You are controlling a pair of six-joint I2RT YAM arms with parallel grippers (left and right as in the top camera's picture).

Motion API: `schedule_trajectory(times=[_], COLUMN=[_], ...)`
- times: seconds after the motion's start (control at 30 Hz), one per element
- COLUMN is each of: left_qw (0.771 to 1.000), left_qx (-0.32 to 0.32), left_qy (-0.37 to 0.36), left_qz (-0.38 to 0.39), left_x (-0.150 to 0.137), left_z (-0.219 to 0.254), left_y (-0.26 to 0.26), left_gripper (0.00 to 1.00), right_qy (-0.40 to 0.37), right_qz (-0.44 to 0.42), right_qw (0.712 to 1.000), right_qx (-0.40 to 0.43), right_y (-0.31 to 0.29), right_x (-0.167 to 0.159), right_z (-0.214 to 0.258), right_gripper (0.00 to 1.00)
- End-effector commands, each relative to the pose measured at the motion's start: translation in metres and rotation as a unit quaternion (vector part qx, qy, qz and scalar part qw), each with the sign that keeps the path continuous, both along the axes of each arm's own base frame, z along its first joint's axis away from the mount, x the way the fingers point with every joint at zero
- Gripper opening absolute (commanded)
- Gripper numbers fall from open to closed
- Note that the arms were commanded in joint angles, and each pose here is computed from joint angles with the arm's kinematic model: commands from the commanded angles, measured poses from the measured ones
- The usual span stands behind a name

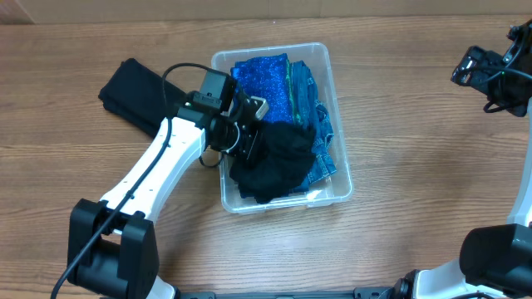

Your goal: Pack container

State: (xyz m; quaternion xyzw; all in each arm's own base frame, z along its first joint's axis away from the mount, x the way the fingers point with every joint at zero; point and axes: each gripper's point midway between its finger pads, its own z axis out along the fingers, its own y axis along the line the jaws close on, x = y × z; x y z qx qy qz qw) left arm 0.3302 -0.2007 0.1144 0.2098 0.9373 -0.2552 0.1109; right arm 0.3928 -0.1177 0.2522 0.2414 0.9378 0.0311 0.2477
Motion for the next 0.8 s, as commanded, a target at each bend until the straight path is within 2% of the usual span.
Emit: schedule_trajectory(times=[0.0,0.13,0.23,0.3,0.5,0.57,0.67,0.77], left_qw=[0.997,0.992,0.991,0.991,0.992,0.992,0.992,0.993], left_qx=[-0.038,-0.067,-0.069,-0.070,-0.058,-0.060,-0.063,-0.056], left_qy=[-0.068,-0.106,-0.114,-0.117,-0.113,-0.112,-0.109,-0.103], left_qz=[-0.005,-0.012,-0.012,-0.012,-0.007,-0.008,-0.013,-0.031], left_x=[0.030,0.043,0.043,0.042,0.041,0.041,0.038,0.029], left_z=[0.052,0.104,0.125,0.133,0.131,0.132,0.132,0.128], left_y=[-0.013,-0.022,-0.022,-0.022,-0.018,-0.018,-0.022,-0.030], left_gripper=[0.41,0.43,0.46,0.51,0.52,0.45,0.04,0.04], right_qy=[-0.007,-0.007,-0.007,-0.008,-0.008,-0.008,-0.008,-0.008], right_qz=[-0.001,-0.001,-0.001,-0.001,-0.001,-0.001,-0.001,-0.001], right_qw=[1.000,1.000,1.000,1.000,1.000,1.000,1.000,1.000], right_qx=[0.000,0.000,0.000,0.000,0.000,0.000,0.000,0.000], right_y=[0.000,0.000,0.000,0.000,0.000,0.000,0.000,0.000], right_x=[0.001,0.000,0.001,0.001,0.001,0.001,0.001,0.001], right_z=[0.004,0.004,0.004,0.004,0.004,0.004,0.004,0.004], right_gripper=[1.00,1.00,1.00,1.00,1.00,1.00,1.00,1.00])
